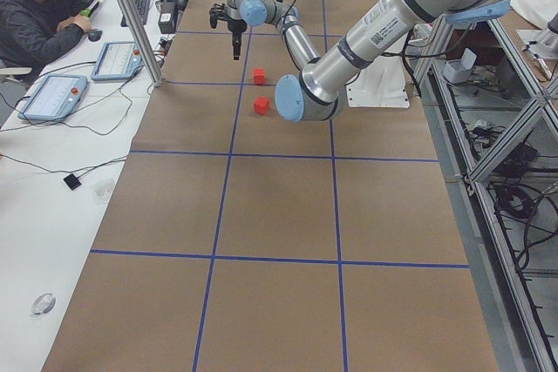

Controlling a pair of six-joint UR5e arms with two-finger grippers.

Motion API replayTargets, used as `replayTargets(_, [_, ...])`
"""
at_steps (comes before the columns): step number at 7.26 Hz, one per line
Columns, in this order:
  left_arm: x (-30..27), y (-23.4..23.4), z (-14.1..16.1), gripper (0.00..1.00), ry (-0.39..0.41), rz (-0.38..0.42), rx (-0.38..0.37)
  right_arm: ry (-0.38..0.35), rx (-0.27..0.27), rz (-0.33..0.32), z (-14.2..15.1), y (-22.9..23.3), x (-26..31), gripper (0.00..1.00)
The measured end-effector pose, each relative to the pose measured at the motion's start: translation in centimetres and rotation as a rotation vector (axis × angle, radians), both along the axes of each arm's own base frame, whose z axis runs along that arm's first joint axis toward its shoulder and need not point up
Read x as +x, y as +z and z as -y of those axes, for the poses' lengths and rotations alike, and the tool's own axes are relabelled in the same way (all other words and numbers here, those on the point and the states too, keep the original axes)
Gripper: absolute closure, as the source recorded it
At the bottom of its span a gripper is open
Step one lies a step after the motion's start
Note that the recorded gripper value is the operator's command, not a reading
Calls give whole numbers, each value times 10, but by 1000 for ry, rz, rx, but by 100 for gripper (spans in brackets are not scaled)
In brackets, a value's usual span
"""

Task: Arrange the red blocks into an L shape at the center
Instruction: 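Grasp the far red cube with the right gripper and lift it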

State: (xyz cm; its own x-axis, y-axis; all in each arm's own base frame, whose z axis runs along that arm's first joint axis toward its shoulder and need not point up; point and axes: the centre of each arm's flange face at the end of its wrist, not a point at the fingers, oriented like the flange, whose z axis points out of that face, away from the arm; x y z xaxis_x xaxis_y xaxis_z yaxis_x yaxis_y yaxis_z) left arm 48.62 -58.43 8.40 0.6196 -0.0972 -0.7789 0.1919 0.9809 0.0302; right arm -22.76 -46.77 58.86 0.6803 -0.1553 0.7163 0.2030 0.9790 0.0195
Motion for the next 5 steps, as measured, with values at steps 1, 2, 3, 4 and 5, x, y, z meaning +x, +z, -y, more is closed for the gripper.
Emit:
replayTargets(1, [-1, 0, 0, 1, -1, 0, 0, 0, -1, -3, -1, 0, -1, 100])
replayTargets(2, [-3, 1, 2, 1, -4, 0, -1, -2, 1, -5, -2, 0, -3, 100])
replayTargets(3, [-9, 9, 1, 0, -6, 0, -5, -4, 12, 4, -1, -8, -5, 100])
replayTargets(4, [-22, 35, -6, 0, 7, 6, 3, -1, 32, 23, 1, -27, -4, 100])
replayTargets(5, [-41, 78, -23, 0, 44, 28, 33, 13, 45, 37, 5, -50, 1, 100])
